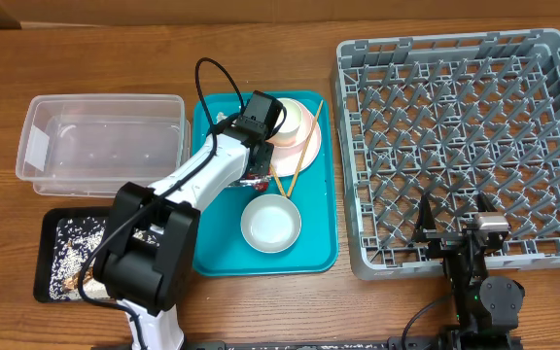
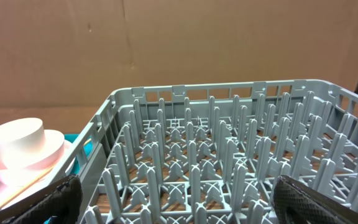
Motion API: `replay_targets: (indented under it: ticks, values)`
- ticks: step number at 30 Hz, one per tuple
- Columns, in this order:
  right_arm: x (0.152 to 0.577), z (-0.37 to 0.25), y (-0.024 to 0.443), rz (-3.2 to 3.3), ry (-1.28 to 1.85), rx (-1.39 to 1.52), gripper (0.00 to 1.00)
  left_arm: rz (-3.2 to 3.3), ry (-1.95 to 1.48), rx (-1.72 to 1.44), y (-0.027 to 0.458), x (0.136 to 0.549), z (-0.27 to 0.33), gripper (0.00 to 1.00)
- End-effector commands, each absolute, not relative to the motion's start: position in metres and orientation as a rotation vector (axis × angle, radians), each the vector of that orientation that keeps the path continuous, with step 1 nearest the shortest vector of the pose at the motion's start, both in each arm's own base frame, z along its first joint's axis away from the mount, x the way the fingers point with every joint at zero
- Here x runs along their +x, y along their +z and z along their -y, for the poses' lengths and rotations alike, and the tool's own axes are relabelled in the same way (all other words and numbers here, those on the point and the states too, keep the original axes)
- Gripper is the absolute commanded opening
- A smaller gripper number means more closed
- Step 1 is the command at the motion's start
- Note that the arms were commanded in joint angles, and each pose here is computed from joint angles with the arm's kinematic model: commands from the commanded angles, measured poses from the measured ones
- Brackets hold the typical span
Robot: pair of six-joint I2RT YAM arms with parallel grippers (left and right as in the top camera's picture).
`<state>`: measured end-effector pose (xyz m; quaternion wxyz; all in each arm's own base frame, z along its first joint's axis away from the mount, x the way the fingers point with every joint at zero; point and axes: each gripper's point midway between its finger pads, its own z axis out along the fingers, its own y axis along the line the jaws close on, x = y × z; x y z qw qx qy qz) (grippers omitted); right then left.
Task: Sort waste into correct bins and load items into the dishwasher
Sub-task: 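Grasp the crumpled white tissue with the left gripper, then move the tissue left and release it into the clear bin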
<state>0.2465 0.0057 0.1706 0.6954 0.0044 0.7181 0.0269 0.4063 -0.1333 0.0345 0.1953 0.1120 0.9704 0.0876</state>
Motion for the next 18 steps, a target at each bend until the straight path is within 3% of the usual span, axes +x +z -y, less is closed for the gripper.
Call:
replay_targets:
  ticks: [1,3,12,18]
  values:
    - [0.246,-0.006,0.169,-1.596,0.059,0.009,1.0,-2.575,0.188,0.271,0.096,0.427,0.14,0.14]
    - [0.246,-0.006,0.169,-1.596,0.059,0.009,1.0,-2.535,0.169,0.26,0.116,0.429,0.14,0.04]
    - [0.246,-0.006,0.169,-1.596,0.059,0.009,1.0,-2.399,0.093,0.109,0.2,0.415,0.117,0.04]
    - [0.246,-0.006,0.169,-1.596,0.059,0.009,1.0,-2.4,0.101,-0.235,0.221,0.401,0.047,0.04]
